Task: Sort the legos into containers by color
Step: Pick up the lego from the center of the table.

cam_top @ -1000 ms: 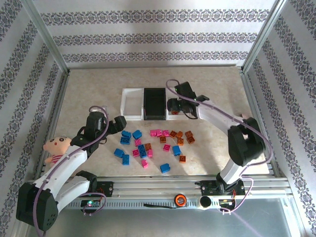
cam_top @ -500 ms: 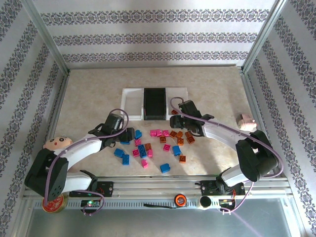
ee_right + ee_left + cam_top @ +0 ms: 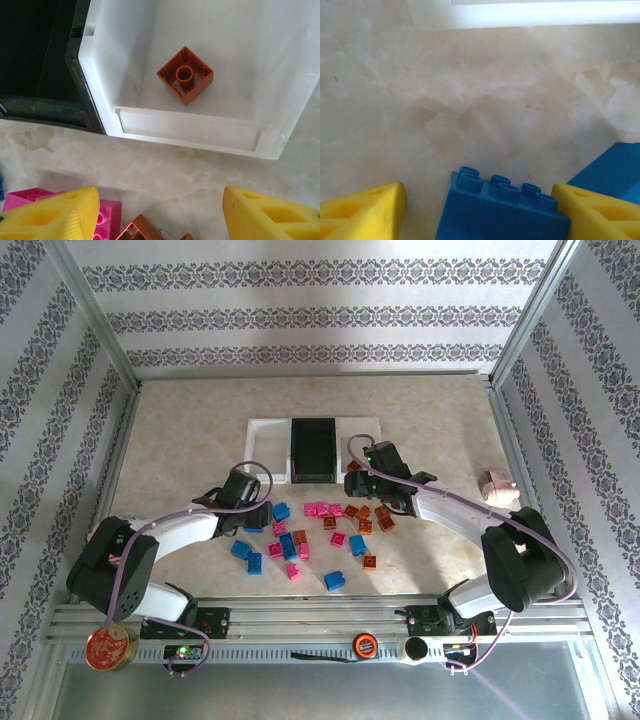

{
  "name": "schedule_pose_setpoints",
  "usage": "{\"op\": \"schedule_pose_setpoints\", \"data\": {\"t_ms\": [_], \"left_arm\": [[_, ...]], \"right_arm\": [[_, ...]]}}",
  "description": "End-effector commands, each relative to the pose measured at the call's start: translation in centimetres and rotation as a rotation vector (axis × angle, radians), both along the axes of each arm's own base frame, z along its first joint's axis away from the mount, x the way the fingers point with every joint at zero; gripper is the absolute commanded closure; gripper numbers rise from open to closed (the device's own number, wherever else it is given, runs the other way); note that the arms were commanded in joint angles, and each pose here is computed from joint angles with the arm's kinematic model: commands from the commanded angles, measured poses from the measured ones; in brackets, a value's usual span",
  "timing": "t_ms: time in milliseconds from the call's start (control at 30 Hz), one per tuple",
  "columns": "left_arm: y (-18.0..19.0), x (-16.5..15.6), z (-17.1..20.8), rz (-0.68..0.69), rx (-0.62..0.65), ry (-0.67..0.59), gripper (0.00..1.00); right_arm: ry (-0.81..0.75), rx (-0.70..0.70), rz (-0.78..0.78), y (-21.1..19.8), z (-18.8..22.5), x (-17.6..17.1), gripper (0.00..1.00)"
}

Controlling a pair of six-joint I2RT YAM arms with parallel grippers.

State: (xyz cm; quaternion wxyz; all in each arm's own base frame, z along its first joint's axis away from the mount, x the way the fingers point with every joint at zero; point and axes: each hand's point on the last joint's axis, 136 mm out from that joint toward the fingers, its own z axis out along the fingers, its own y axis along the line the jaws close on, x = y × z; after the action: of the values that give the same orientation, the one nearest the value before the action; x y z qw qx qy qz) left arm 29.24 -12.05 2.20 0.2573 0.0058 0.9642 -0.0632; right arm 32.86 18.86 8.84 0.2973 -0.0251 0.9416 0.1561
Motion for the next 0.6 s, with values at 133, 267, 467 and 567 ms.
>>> {"op": "schedule_pose_setpoints", "data": {"t_ms": [133, 267, 467, 567], "left_arm": [[-1.5, 1.9, 1.1, -0.034, -0.022, -0.064, 0.39], [-1.6, 2.0, 2.1, -0.033, -0.034, -0.082, 0.52], [-2.2, 2.9, 9.2, -0.036, -0.113, -0.228, 0.54], [-3.3, 4.5, 12.4, -0.058, -0.143, -0.279, 0.54]], "right_arm": [[-0.027, 0.021, -0.021, -0.5, 1.0, 0.2, 0.33], [-0.025, 0.021, -0.022, -0.6, 0.9, 0.0, 0.33], [-0.027, 0.032, -0.030, -0.8, 1.0, -0.3, 0.33], [-0.024, 0.041, -0.039, -0.9, 0.8, -0.5, 0.33]]}}
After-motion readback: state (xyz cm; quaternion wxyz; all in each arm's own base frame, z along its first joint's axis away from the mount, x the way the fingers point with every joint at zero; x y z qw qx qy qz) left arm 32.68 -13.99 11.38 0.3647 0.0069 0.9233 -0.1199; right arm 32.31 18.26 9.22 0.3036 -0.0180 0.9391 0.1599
